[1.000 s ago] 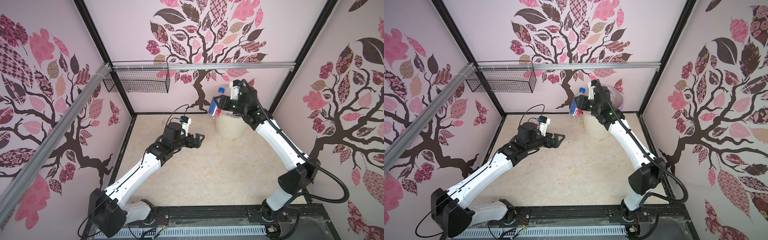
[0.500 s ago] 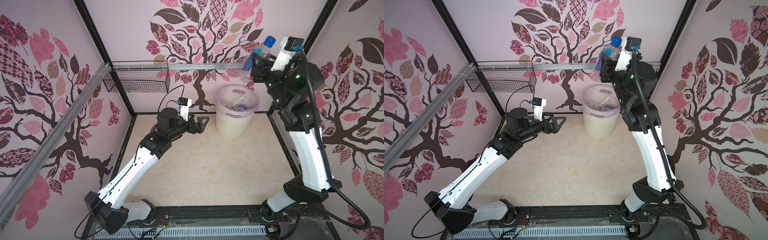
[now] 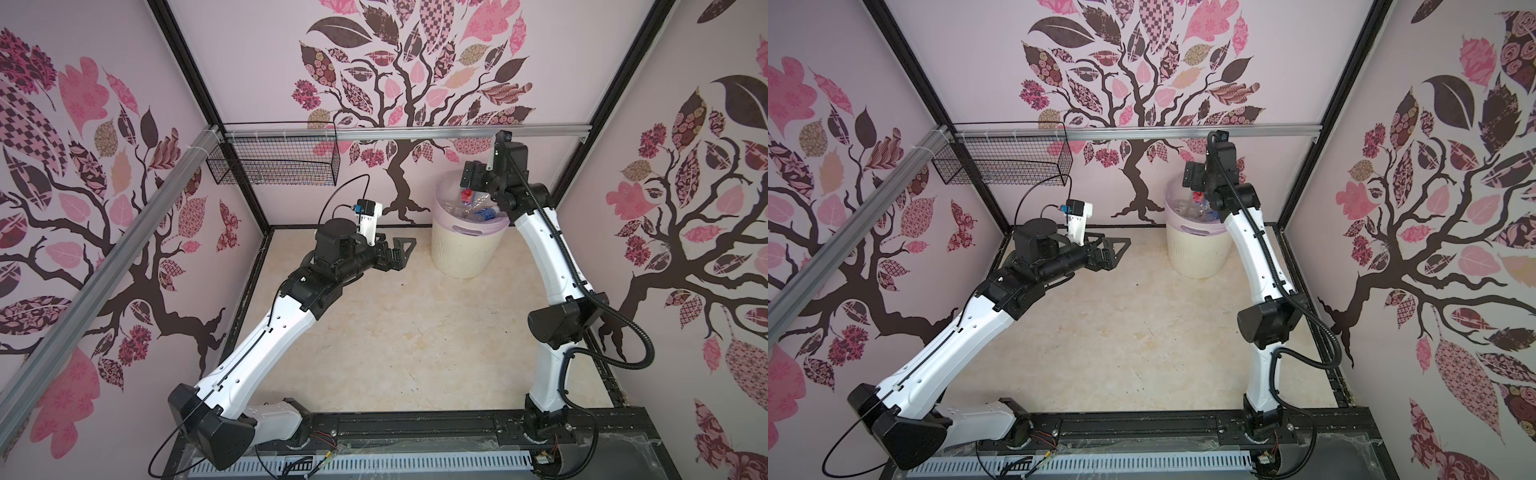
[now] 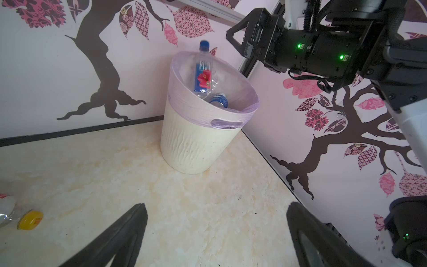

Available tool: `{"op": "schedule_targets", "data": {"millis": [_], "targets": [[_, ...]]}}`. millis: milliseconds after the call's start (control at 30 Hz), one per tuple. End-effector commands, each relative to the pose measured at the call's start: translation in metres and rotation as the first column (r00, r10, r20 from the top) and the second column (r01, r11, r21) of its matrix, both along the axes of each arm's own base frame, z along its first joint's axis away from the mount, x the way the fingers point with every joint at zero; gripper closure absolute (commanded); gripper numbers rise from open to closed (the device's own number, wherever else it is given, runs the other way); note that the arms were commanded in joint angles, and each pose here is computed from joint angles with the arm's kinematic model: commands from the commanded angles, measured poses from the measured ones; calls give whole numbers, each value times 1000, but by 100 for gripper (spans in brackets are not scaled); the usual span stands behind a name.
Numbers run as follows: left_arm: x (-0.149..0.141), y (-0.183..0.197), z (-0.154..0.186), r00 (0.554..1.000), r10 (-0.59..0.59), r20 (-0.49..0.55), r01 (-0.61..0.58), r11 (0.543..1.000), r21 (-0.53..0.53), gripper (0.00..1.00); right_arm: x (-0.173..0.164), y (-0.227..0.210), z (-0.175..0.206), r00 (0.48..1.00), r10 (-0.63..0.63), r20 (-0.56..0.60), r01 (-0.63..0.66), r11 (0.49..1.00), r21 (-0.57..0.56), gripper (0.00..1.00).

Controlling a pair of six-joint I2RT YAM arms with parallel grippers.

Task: Throw the plastic bottles in the bin
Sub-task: Throw the plastic bottle into the trash bin.

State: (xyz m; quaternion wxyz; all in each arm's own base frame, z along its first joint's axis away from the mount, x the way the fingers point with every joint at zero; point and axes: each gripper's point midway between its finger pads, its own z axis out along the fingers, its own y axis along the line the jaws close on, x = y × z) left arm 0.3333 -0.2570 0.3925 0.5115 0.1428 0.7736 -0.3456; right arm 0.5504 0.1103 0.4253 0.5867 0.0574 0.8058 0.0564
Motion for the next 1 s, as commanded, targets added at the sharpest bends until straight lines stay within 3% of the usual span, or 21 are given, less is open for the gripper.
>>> {"op": "schedule_targets", "data": {"millis": [0,433,767,967], "targets": [[-3,-1,-12,1000,-7,-23,7,1000,6,2,-60,-10,104,970,3,244,-27,995,94,0],[-7,5,-22,998,21,-56,-20,1000,13,2,-71,-3,106,972,53,229,-84,988,127,1],[-7,11,-37,994,55,-90,-51,998,36,2,-60,8,65,987,96,132,-112,986,119,0],[-7,11,-49,991,59,-116,-54,997,48,2,-36,27,30,986,164,43,-168,979,119,1]]}}
